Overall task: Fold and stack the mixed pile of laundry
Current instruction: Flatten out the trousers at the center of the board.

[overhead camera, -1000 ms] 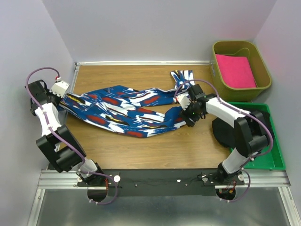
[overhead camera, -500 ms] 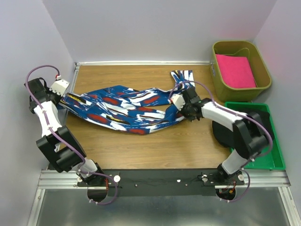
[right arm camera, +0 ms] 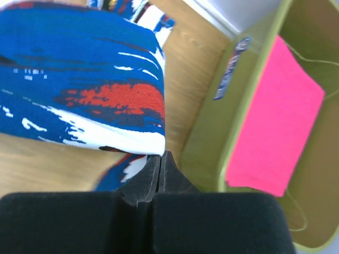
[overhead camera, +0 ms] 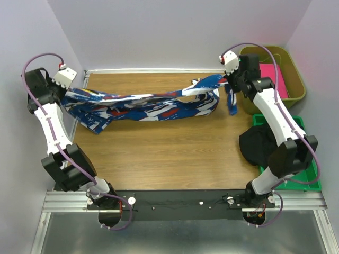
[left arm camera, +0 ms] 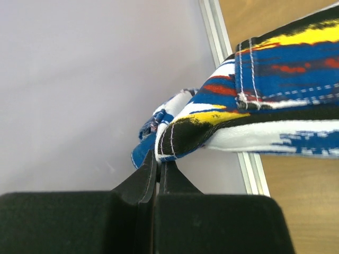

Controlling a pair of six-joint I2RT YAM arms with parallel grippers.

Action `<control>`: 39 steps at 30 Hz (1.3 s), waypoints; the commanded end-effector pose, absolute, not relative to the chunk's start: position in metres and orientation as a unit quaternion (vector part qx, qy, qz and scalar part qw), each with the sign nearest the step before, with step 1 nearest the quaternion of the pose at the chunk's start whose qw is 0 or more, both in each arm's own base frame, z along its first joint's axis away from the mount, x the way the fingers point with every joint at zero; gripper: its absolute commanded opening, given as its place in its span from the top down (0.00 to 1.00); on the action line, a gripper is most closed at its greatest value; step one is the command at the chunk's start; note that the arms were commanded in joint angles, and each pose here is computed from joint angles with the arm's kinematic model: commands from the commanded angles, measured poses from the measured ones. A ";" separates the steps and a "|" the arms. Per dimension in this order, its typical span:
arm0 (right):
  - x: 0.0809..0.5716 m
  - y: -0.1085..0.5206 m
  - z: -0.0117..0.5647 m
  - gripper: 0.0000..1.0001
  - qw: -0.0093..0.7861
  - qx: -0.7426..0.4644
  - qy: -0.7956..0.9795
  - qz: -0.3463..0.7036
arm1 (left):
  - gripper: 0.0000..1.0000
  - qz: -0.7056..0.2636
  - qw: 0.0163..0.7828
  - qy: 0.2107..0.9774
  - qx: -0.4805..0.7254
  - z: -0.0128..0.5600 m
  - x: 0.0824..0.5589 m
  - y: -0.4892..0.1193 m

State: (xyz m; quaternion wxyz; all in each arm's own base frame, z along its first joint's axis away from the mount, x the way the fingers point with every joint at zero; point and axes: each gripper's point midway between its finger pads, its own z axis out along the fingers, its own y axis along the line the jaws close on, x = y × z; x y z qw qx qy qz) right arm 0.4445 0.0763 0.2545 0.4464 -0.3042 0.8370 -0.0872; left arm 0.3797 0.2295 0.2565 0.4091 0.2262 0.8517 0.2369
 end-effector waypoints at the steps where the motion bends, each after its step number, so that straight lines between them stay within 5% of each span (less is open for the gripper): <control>1: 0.448 0.070 0.273 0.99 0.436 -0.303 0.844 -0.080 | 1.00 0.254 0.465 0.822 0.207 0.310 0.395 0.228; 25: 0.257 0.031 0.461 0.99 0.648 -0.185 0.737 -0.061 | 1.00 0.296 0.656 0.650 0.244 0.466 0.239 0.082; 29: 0.292 0.038 0.435 0.99 0.627 -0.213 0.746 -0.072 | 1.00 0.269 0.625 0.699 0.220 0.443 0.272 0.109; 39: 0.469 0.073 0.327 0.99 0.528 -0.263 0.803 -0.086 | 1.00 0.212 0.525 0.794 0.219 0.333 0.363 0.138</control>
